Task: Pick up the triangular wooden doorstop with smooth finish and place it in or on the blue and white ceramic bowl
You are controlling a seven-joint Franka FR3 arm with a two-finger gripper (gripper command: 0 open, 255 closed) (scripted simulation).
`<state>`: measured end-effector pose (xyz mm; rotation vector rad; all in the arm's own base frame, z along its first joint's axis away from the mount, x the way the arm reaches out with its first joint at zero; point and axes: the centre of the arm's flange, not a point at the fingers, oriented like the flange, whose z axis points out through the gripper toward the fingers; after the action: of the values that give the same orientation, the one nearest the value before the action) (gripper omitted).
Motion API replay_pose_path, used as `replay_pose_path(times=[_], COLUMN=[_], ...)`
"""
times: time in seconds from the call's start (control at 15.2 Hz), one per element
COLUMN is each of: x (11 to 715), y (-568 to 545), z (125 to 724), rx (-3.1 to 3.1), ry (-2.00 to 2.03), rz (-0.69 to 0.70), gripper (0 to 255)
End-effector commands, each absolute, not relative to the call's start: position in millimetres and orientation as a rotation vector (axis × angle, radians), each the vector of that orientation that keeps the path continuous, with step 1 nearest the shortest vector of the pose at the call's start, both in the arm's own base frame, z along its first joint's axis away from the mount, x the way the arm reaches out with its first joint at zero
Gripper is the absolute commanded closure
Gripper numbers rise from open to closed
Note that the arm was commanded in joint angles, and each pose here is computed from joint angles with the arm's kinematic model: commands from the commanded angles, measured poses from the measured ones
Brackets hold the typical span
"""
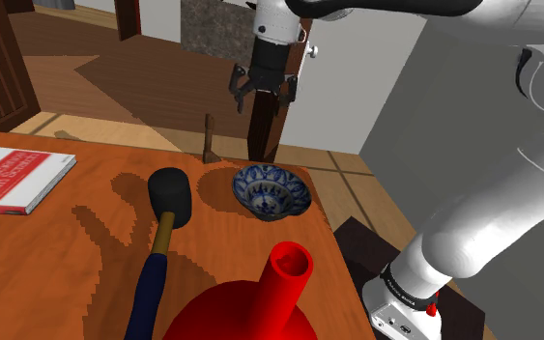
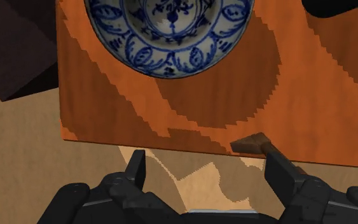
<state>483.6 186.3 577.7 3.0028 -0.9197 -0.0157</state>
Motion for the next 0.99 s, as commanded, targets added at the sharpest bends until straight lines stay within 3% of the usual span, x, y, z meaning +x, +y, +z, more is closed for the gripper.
replay_pose_path(times=[0.0,0.46,0.92], x=[508,590,594], y=[202,245,248], z=[574,554,521], rx=[2.981,2.896,2.891], ry=[-0.989,-1.202,-1.214], rz=[-0.026,-0.061,-0.063], gripper=[0,0,0])
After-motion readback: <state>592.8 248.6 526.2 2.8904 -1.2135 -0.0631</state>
